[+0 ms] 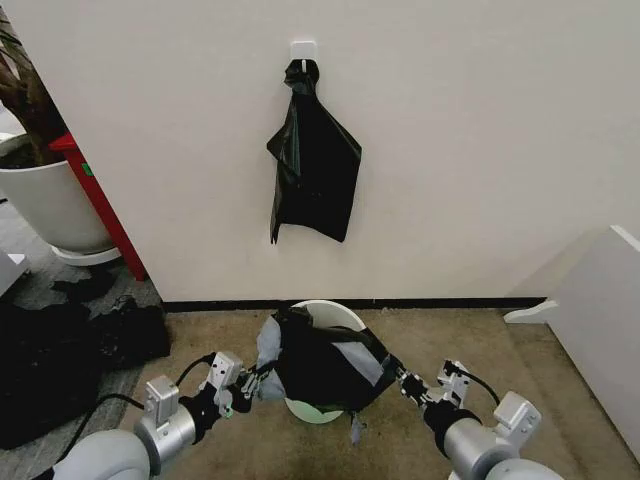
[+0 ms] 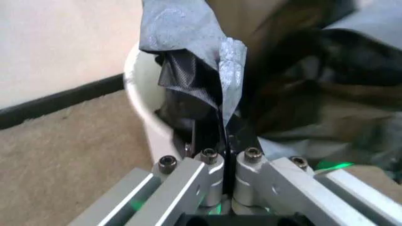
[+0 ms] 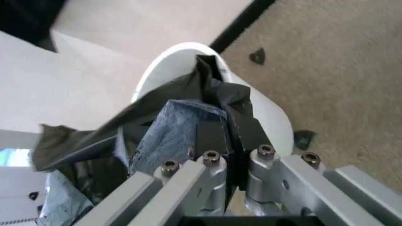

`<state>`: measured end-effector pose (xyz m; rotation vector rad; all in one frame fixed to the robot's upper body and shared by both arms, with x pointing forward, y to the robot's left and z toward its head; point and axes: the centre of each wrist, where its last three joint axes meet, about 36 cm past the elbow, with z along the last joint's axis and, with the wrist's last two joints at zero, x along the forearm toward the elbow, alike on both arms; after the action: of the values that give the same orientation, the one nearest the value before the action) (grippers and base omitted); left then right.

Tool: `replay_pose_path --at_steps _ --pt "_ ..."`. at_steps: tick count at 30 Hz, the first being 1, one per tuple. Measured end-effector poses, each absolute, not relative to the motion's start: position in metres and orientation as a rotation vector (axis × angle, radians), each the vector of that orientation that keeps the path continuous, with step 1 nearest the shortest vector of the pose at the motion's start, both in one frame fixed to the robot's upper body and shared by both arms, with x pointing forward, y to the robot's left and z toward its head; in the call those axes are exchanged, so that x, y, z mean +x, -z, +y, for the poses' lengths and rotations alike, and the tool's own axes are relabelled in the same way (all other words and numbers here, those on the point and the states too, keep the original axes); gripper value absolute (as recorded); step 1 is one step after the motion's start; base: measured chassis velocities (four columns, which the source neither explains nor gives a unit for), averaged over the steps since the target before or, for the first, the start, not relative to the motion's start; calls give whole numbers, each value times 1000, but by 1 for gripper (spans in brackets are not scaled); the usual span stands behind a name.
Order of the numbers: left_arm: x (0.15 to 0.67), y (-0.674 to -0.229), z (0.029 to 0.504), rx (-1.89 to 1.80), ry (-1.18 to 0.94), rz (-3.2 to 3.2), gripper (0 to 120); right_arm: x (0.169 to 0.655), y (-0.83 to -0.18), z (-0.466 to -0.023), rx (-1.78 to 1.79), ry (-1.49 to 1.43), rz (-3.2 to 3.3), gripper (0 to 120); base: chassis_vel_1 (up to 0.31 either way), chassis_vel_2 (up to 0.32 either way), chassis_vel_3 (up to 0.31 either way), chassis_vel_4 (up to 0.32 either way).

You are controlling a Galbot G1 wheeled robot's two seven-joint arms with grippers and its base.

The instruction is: Place the garbage bag over the trash bin.

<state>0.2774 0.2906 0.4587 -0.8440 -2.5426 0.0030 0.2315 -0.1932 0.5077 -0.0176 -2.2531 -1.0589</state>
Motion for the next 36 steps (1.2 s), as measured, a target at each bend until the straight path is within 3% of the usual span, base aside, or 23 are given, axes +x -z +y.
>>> replay_pose_path --at_steps 19,36 --pt "286 -404 312 -705 6 -2539 0 270 -434 -184 -119 1087 -2178 0 0 0 0 0" --pt "271 -405 301 -759 30 -2517 0 245 -437 -185 -119 1049 -2153 0 0 0 0 0"
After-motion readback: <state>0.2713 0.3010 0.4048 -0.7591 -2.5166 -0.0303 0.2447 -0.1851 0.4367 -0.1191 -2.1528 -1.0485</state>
